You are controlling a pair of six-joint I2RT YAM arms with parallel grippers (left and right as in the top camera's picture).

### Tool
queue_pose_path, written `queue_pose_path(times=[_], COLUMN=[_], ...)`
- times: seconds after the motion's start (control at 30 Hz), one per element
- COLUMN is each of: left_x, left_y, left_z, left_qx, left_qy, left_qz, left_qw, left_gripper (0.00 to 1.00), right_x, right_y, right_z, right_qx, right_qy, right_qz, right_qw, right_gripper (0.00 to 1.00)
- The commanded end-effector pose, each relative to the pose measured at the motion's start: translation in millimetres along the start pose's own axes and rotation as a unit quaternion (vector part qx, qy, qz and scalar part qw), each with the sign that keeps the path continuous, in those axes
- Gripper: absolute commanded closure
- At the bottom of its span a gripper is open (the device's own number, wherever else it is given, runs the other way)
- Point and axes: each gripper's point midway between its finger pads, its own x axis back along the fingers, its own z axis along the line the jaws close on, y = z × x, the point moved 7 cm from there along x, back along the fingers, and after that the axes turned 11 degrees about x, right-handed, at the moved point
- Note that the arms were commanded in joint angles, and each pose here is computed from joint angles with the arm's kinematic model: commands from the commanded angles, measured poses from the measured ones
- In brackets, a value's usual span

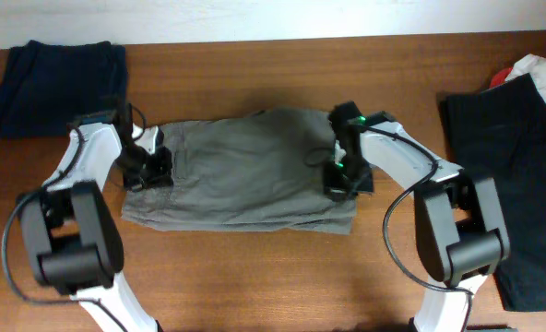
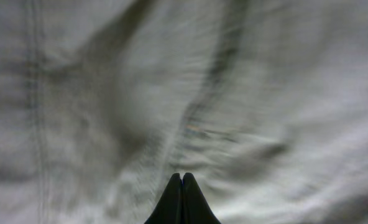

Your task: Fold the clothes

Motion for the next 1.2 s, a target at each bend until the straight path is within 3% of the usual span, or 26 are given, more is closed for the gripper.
queue_pose_path(times=[0.0, 0.1, 0.2, 0.27, 0.3, 0.33, 0.37, 0.4, 0.47, 0.5, 0.67, 0.8, 0.97, 1.03, 1.1, 1.13, 1.17], left_x=[-32.3, -35.6, 6.4, 61.5, 81.1, 94.4, 105.6, 110.7, 109.5, 105.6, 89.5, 42.0, -4.9, -19.5, -29.5, -33.5, -35.7], left_y=[0.9, 2.1, 7.1, 7.9, 6.8, 5.7, 5.2, 7.3, 13.4, 22.3, 35.9, 38.7, 32.7, 26.2, 20.5, 18.7, 18.0], left_z=[25.9, 46.7, 46.3, 36.9, 36.2, 37.0, 40.6, 49.5, 66.9, 86.9, 111.0, 117.1, 118.8, 109.6, 101.7, 94.0, 91.7], left_qx=[0.034, 0.070, 0.077, 0.060, 0.056, 0.054, 0.056, 0.064, 0.076, 0.088, 0.045, 0.043, 0.048, 0.047, 0.050, 0.040, 0.045], left_qy=[0.005, 0.002, -0.009, -0.013, -0.010, -0.008, -0.001, 0.015, 0.028, 0.029, -0.080, -0.165, -0.204, -0.198, -0.164, -0.146, -0.131], left_qz=[0.049, 0.062, 0.026, -0.054, -0.087, -0.111, -0.133, -0.147, -0.154, -0.161, -0.156, -0.089, -0.016, 0.022, 0.055, 0.066, 0.072], left_qw=[0.998, 0.996, 0.997, 0.997, 0.995, 0.992, 0.990, 0.987, 0.985, 0.983, 0.983, 0.981, 0.978, 0.979, 0.984, 0.986, 0.988], left_gripper=[0.99, 1.00, 1.00, 0.99, 0.94, 0.71, 0.50, 0.40, 0.22, 0.08, 0.07, 0.07, 0.08, 0.32, 0.41, 0.58, 0.85], right_x=[-11.6, -10.7, 4.8, 39.0, 58.5, 73.4, 88.3, 100.7, 103.1, 102.4, 102.4, 102.4, 102.4, 102.4, 102.4, 102.4, 102.4], right_y=[-12.7, -20.1, -20.8, -19.9, -20.2, -20.8, -20.4, -18.3, -17.1, -17.2, -17.1, -17.1, -17.1, -17.1, -17.1, -17.1, -17.1], right_z=[-36.4, -70.2, -89.3, -97.7, -99.1, -99.7, -100.3, -102.0, -104.1, -104.1, -103.9, -103.9, -103.9, -103.9, -103.9, -103.9, -103.9], right_qx=[-0.055, -0.102, -0.135, -0.146, -0.146, -0.145, -0.143, -0.141, -0.142, -0.143, -0.142, -0.142, -0.142, -0.142, -0.142, -0.142, -0.142], right_qy=[0.024, 0.041, 0.048, 0.053, 0.053, 0.054, 0.053, 0.051, 0.051, 0.051, 0.051, 0.051, 0.051, 0.051, 0.051, 0.051, 0.051], right_qz=[0.020, 0.032, 0.022, -0.023, -0.055, -0.081, -0.109, -0.137, -0.147, -0.145, -0.145, -0.145, -0.145, -0.145, -0.145, -0.145, -0.145], right_qw=[0.998, 0.993, 0.989, 0.988, 0.986, 0.985, 0.982, 0.979, 0.978, 0.978, 0.978, 0.978, 0.978, 0.978, 0.978, 0.978, 0.978], right_gripper=[0.96, 0.96, 0.96, 0.96, 0.96, 0.78, 0.23, 0.01, 0.01, 0.01, 0.01, 0.01, 0.01, 0.01, 0.01, 0.01, 0.01])
